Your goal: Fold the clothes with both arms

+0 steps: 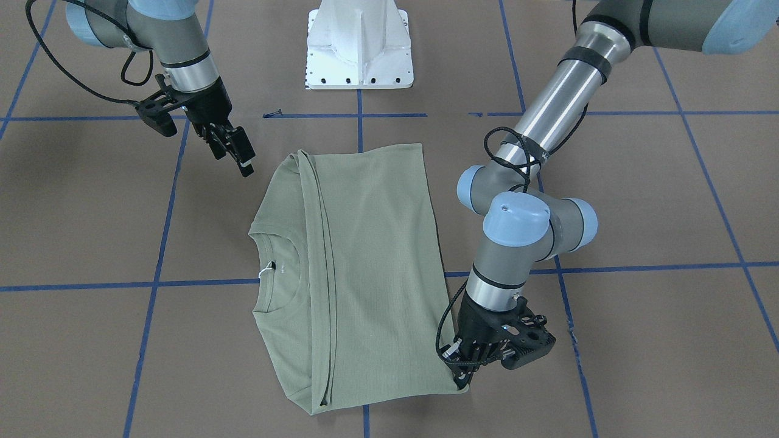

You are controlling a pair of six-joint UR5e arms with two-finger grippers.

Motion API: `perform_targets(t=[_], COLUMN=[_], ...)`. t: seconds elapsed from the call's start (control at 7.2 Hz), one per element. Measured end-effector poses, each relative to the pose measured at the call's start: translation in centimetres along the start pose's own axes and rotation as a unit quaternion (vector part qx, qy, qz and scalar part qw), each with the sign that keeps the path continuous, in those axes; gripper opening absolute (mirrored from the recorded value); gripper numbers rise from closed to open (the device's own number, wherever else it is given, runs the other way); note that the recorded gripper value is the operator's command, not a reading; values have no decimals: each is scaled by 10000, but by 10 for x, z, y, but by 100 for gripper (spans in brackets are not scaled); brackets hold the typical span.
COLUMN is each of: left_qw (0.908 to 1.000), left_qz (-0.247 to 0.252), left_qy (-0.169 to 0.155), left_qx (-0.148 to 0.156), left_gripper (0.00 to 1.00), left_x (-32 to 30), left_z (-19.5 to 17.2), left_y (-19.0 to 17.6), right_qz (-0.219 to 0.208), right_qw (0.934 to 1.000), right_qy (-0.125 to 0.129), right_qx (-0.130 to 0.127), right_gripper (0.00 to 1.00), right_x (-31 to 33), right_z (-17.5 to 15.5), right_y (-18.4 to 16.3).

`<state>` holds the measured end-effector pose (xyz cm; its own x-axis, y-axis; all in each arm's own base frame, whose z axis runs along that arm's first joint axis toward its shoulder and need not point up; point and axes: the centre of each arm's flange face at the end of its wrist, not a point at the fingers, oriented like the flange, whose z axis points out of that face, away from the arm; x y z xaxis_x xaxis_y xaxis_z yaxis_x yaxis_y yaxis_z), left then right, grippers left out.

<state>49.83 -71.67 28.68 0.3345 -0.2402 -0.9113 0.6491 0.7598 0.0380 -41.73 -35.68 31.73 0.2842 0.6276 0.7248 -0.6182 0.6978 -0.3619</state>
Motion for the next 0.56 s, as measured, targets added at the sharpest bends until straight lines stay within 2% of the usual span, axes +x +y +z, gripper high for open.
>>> perform_targets(t=[0.28, 0.42, 0.56], left_qw=[9986, 9972, 9962], left_qz=[108, 130, 143], left_qy=[344, 438, 506], left_qx=[-386, -595, -700], left_gripper=[58, 58, 58], left_x=[-16, -23, -31], left_z=[-57, -84, -110], left_y=[14, 22, 28], right_qz=[-503, -987, -1586], right_qw=[9987, 9949, 9866], right_qy=[51, 184, 381], right_qx=[-35, -22, -25], right_gripper=[100, 100, 100], right_x=[-17, -33, -55], right_z=[14, 23, 31], right_y=[11, 22, 40])
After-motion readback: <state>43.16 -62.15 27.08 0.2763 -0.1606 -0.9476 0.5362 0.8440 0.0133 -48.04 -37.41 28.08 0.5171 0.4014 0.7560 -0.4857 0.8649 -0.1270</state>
